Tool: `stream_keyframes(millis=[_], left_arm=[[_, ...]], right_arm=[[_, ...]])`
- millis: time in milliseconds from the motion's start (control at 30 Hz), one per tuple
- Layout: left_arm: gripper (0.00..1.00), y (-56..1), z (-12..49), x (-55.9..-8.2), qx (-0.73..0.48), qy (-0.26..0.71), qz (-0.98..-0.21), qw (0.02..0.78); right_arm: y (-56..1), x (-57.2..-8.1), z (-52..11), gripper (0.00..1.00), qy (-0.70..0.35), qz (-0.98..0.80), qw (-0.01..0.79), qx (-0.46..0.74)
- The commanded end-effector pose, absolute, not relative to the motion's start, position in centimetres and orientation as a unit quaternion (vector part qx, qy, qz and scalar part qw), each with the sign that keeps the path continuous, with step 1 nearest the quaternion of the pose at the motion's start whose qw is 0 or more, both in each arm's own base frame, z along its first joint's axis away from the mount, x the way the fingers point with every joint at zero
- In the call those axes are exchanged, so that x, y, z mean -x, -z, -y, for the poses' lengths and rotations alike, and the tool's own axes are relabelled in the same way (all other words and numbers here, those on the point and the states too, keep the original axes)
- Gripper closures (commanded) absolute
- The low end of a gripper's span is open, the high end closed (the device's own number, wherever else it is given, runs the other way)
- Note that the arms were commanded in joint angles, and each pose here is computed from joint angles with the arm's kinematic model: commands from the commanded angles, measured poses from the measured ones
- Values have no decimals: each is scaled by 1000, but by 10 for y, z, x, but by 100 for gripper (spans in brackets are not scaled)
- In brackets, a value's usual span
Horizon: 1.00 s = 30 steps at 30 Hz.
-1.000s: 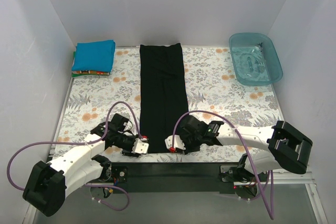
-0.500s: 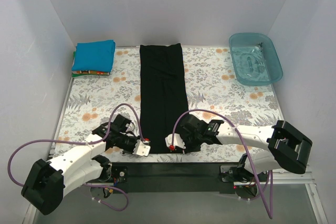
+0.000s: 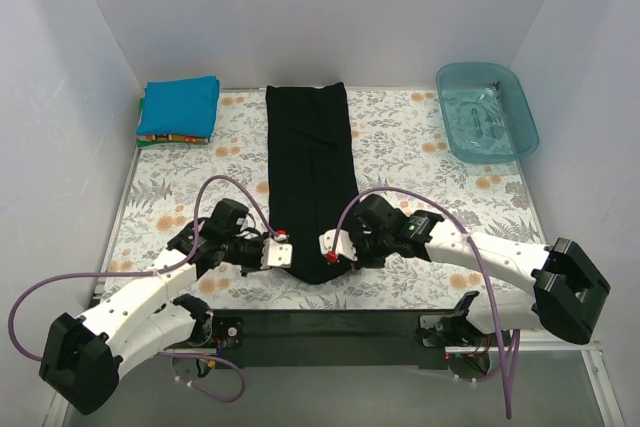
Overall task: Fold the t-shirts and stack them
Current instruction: Fold the tshirt
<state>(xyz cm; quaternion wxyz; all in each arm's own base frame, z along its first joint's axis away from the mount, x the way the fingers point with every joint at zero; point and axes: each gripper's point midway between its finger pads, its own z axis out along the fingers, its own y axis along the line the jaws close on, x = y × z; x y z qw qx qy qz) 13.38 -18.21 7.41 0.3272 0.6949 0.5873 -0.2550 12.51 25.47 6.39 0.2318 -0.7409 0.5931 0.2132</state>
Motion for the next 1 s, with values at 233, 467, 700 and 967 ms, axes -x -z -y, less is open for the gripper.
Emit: stream_keyframes(millis=[233, 467, 700, 967], left_arm=[[100, -136, 180, -239, -606, 236, -622, 436], [100, -151, 174, -326, -578, 213, -617, 489], [100, -141, 166, -397, -565, 192, -617, 512], [100, -127, 151, -463, -549, 164, -625, 530]], right_arm=[[-116, -214, -269, 99, -162, -575, 311, 739], [-119, -294, -273, 99, -131, -584, 327, 731], [-129, -377, -280, 99, -103, -583, 355, 724], [-111, -440, -294, 99, -93, -584, 362, 720]])
